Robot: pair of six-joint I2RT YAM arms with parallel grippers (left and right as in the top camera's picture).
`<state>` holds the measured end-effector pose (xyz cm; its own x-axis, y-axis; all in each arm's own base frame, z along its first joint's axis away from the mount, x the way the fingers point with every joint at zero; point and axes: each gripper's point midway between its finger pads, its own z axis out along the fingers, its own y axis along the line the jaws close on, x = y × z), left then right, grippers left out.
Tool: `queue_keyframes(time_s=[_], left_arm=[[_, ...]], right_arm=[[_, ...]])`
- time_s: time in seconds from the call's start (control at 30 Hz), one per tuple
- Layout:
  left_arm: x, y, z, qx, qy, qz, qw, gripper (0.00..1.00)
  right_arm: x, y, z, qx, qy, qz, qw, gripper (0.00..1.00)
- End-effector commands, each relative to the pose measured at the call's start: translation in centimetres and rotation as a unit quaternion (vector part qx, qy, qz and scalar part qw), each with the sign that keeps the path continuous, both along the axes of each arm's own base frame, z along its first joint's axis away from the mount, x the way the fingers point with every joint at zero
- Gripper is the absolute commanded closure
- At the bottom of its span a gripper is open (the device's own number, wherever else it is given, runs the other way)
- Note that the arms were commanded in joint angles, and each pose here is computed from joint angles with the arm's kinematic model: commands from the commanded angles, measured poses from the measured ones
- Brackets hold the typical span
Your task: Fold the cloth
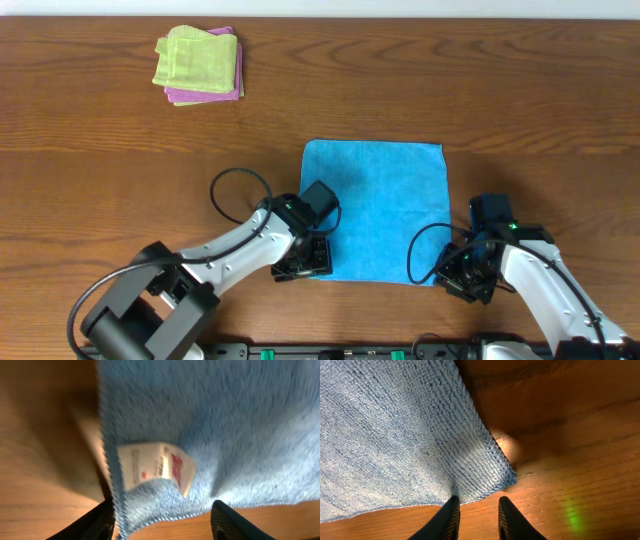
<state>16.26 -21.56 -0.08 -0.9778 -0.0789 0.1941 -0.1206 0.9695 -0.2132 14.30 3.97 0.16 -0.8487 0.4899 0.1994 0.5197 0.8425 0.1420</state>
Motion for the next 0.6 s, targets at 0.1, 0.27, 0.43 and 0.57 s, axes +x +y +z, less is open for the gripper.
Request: queue_keyframes(time_s=[0.1, 0.27, 0.43, 0.57], left_arm=[[1.55, 2.0, -1.14, 0.042, -0.023, 0.015, 0.999, 0.63], [1.5, 1.87, -1.1, 0.04, -0.02, 0.024, 0.999, 0.79], [1.47, 1.84, -1.09, 0.039, -0.019, 0.024, 0.999, 0.94], [1.48, 1.84, -1.1, 0.039, -0.019, 0.024, 0.999, 0.94]], right_arm=[[0.51, -0.28, 0.17, -0.007, -0.004, -0.007, 1.0, 0.73], [0.51, -0.28, 0.17, -0.007, -0.004, -0.007, 1.0, 0.73], [0.56, -0.28, 0.17, -0.007, -0.005, -0.007, 1.0, 0.73], [0.56, -0.28, 0.17, -0.007, -0.005, -0.007, 1.0, 0.75]])
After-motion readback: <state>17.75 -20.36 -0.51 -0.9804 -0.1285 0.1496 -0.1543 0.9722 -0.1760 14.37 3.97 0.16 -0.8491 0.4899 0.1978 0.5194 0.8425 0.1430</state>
